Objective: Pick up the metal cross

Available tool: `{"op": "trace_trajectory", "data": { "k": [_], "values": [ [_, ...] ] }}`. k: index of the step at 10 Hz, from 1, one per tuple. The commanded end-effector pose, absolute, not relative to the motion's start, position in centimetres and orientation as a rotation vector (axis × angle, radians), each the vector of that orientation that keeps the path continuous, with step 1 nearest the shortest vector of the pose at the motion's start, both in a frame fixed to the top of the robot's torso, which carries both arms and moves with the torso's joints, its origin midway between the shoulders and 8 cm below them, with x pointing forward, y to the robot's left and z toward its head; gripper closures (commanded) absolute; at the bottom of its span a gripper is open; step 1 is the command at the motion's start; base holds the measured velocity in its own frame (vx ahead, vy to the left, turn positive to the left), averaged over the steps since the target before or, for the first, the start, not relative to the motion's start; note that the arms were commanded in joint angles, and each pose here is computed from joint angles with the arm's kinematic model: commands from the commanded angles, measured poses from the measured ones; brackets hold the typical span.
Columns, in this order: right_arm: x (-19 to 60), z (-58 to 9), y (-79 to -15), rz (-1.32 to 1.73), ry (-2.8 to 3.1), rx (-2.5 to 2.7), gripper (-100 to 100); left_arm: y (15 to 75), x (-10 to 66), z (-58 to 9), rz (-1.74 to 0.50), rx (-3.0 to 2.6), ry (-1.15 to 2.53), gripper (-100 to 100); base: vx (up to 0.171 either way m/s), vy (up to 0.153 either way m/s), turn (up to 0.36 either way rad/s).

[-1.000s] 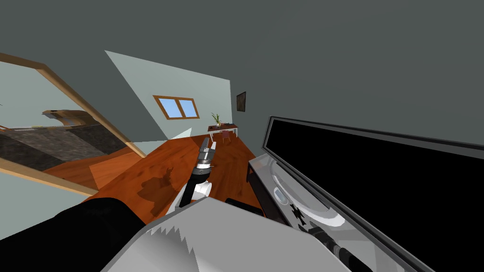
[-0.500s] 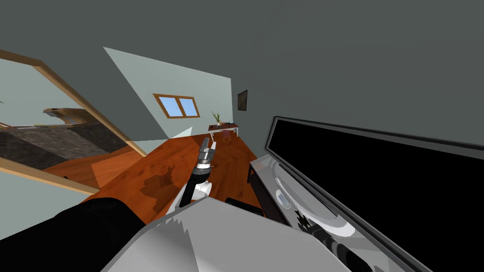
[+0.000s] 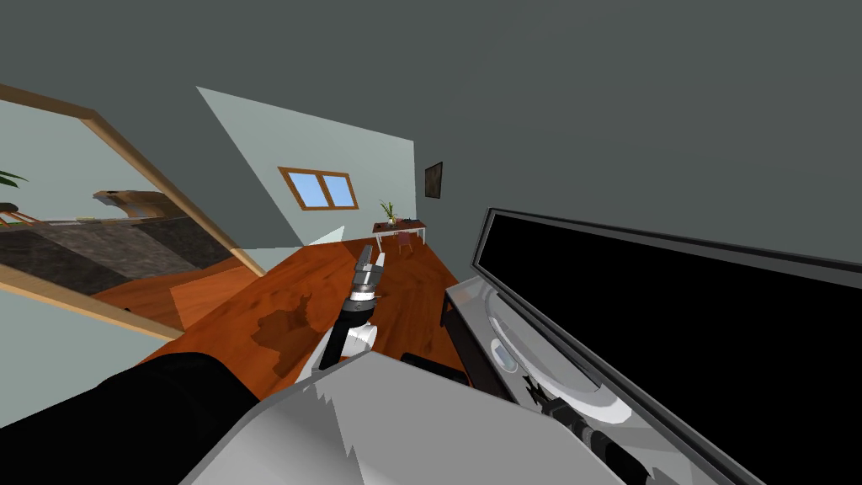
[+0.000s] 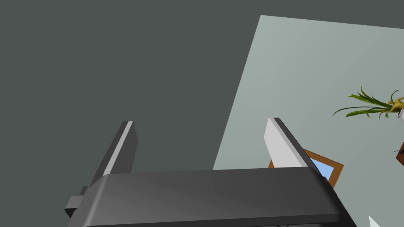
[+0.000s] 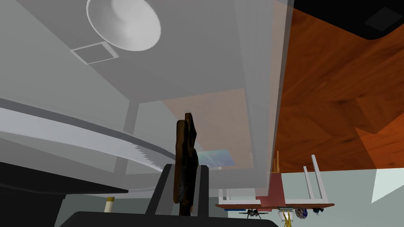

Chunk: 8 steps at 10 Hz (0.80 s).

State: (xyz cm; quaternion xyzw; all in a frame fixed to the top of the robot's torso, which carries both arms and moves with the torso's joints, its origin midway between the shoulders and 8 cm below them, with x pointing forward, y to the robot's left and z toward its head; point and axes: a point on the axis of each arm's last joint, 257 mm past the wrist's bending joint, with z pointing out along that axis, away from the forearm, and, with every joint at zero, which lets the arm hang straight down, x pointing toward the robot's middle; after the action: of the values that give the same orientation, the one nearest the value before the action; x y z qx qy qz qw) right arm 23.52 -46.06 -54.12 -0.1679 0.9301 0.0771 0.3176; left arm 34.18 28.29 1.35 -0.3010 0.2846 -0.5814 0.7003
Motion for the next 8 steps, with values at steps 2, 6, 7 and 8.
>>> {"op": "trace_trajectory", "data": {
  "k": [2,6,7,8],
  "values": [
    [23.5,-54.1,-46.0,0.204,2.447,-0.442,100,28.3,34.2,1.3,-1.295,-0.670,0.634,0,0.000,0.000,0.000],
    [23.0,-52.9,-47.1,0.215,2.444,-0.458,100,28.3,34.2,1.3,-1.295,-0.671,0.634,0,0.011,0.011,-0.039],
    [23.3,-53.3,-46.7,0.210,2.445,-0.455,100,28.3,34.2,1.3,-1.295,-0.671,0.634,0,0.011,0.013,-0.027],
    [23.3,-53.2,-46.8,0.211,2.445,-0.455,0,28.3,34.2,1.3,-1.295,-0.670,0.634,0,0.000,0.000,0.000]
  ]
}}
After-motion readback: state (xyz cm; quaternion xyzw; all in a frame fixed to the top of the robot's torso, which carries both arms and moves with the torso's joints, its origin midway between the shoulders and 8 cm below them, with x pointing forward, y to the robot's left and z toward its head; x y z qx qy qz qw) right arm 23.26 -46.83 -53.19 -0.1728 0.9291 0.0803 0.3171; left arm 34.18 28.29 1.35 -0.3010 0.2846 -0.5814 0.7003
